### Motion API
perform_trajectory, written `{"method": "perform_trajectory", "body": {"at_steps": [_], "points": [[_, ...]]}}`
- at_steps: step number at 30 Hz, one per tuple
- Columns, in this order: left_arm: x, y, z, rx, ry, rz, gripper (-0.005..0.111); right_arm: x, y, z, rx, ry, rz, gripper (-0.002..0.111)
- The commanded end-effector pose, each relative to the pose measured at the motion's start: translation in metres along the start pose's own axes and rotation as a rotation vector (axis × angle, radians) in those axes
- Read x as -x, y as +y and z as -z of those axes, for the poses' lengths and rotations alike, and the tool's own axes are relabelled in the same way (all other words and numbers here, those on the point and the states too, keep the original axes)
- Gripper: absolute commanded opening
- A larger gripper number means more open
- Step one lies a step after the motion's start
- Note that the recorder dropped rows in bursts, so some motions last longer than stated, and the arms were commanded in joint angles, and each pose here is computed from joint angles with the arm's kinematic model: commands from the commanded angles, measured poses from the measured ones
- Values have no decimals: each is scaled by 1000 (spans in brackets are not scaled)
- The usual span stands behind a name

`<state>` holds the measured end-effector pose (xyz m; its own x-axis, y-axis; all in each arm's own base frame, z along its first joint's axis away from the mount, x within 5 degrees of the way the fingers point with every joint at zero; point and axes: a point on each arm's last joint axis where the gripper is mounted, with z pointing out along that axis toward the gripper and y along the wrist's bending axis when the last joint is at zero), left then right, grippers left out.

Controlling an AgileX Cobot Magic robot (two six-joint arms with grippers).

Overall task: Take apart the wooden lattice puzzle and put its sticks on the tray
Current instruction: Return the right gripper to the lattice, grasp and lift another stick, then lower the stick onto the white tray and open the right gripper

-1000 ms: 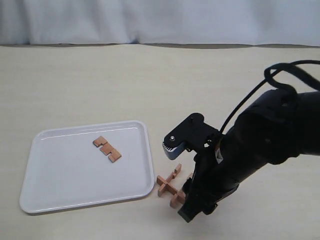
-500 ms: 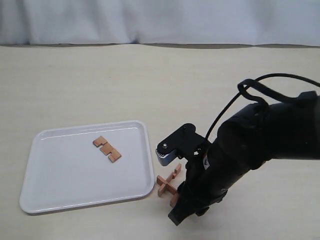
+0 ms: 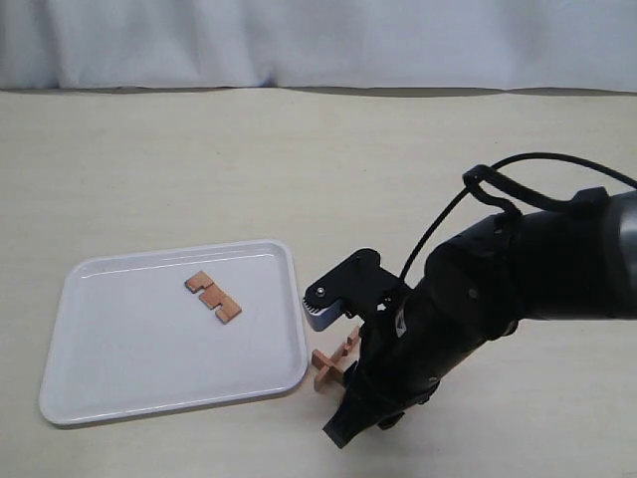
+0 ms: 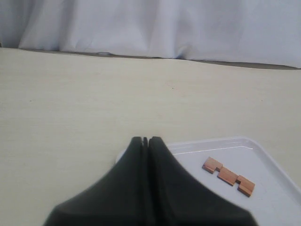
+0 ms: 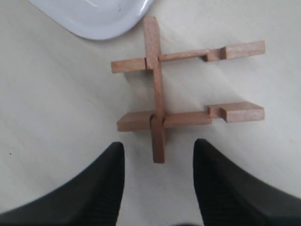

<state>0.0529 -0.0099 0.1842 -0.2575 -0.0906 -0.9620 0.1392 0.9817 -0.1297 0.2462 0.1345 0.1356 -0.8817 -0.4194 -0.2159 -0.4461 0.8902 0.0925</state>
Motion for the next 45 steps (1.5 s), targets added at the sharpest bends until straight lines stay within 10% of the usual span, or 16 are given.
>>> {"method": "perform_trajectory", "body": {"at_steps": [1, 9, 15, 45], "points": [[0, 0, 0, 0, -5, 4, 0, -1, -2, -4, -1, 0, 2, 44], [0, 0, 0, 0, -5, 4, 0, -2, -3, -16, -5, 23, -2, 42], [0, 0, 0, -1, -9, 4, 0, -1, -3, -16, -7, 14, 17, 4], [0, 0, 0, -1, -7, 4, 0, 27, 3, 76, -19, -317, -78, 5]]}}
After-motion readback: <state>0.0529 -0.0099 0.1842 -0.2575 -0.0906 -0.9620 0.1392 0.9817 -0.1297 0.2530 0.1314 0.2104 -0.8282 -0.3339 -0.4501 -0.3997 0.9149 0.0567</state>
